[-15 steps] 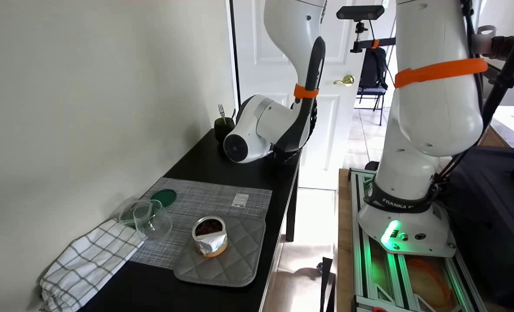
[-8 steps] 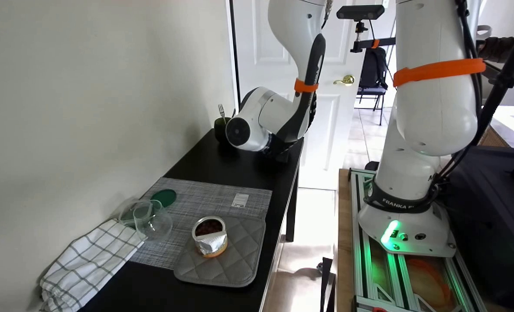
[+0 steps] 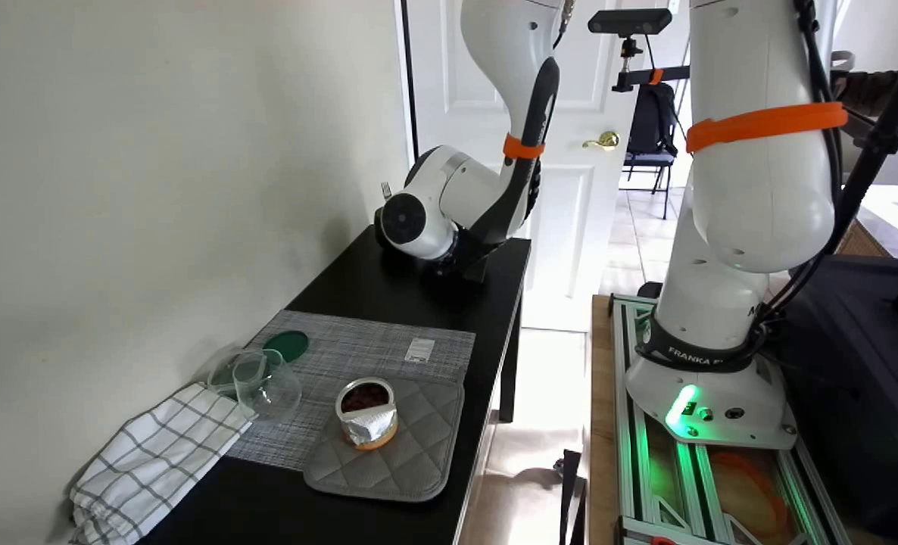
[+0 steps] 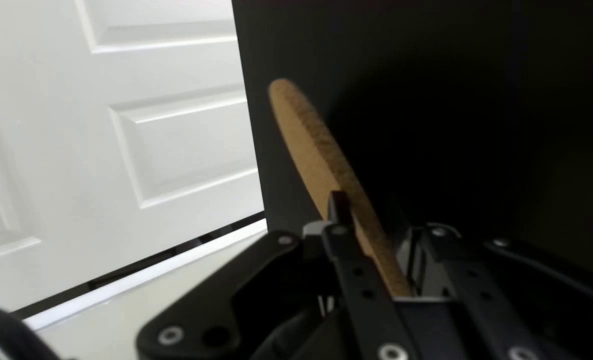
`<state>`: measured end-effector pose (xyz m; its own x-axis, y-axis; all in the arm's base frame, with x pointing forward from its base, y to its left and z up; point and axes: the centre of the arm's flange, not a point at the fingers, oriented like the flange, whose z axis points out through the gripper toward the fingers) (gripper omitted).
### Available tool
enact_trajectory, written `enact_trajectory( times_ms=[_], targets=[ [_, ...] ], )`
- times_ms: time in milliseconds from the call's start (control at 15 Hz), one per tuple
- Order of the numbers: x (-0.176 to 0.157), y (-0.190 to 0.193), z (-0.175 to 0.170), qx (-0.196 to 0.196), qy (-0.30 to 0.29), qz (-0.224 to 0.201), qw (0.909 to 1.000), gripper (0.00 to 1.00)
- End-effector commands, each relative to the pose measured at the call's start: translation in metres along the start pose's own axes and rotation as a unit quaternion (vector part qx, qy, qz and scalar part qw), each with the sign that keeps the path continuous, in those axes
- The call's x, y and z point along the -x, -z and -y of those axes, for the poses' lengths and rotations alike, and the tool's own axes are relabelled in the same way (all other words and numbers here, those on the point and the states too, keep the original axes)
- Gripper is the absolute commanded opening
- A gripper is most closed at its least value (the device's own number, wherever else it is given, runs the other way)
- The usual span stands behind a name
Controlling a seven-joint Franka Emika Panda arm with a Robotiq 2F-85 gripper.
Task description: Move the circular object to the right
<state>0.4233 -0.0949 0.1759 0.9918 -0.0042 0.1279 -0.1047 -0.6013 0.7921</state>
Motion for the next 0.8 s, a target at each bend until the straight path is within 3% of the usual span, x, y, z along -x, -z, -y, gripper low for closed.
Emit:
enact_trajectory(
  times_ms=[0, 333, 467, 733],
  targets=[
    [-0.004, -0.003, 0.010, -0.022, 0.000, -0.011, 0.9997, 0.59],
    [-0.002, 0.036, 0.005, -0.082, 0.017, -0.009, 0.9965, 0.97],
    [0.001, 0.056, -0.004, -0.124, 0.001, -0.014, 0.9921, 1.00],
    [0.014, 0.089, -0.035, -0.228, -0.061, -0.020, 0.9716, 1.00]
  ],
)
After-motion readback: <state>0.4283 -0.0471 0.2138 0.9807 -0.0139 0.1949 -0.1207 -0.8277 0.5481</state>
